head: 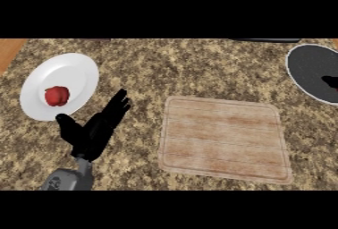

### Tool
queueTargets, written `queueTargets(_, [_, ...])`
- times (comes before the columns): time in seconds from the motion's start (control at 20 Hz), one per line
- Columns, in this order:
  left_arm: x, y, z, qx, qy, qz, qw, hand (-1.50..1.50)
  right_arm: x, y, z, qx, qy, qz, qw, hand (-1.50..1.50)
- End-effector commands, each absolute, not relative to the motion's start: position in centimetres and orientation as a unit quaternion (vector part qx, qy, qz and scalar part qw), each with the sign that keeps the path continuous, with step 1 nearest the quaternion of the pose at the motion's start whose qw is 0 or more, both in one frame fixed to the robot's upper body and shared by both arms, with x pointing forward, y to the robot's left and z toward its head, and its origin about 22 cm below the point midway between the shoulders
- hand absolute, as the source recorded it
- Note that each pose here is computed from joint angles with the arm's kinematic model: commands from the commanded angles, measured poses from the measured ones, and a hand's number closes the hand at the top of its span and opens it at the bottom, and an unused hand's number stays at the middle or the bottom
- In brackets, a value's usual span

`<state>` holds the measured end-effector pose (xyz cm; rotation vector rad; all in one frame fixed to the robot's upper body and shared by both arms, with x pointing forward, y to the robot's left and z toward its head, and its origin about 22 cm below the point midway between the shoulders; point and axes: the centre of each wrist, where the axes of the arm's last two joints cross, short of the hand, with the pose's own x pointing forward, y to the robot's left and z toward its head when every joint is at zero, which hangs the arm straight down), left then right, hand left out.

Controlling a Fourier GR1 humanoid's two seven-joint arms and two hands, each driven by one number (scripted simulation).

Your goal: Pick the tomato from the cutting board and place it in the pan

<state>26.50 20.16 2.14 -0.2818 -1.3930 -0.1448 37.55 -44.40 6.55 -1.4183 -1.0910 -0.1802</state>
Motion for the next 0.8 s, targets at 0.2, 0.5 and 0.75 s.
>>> queueTargets(0.2, [26.2,19.9,2.1,-0.123,-0.636,-0.059,0.76,0.0,36.0,-46.8,7.2,-0.527,-0.57,-0.203,0.597,-1.5])
queueTargets(0.5, [25.5,20.8,2.0,-0.121,-0.632,-0.055,0.764,0.0,32.3,-48.8,3.3,-0.441,-0.605,-0.22,0.626,-1.5])
queueTargets(0.75, [26.2,20.4,2.3,-0.117,-0.633,-0.054,0.763,0.0,29.0,-51.5,2.4,-0.393,-0.638,-0.183,0.636,-1.5])
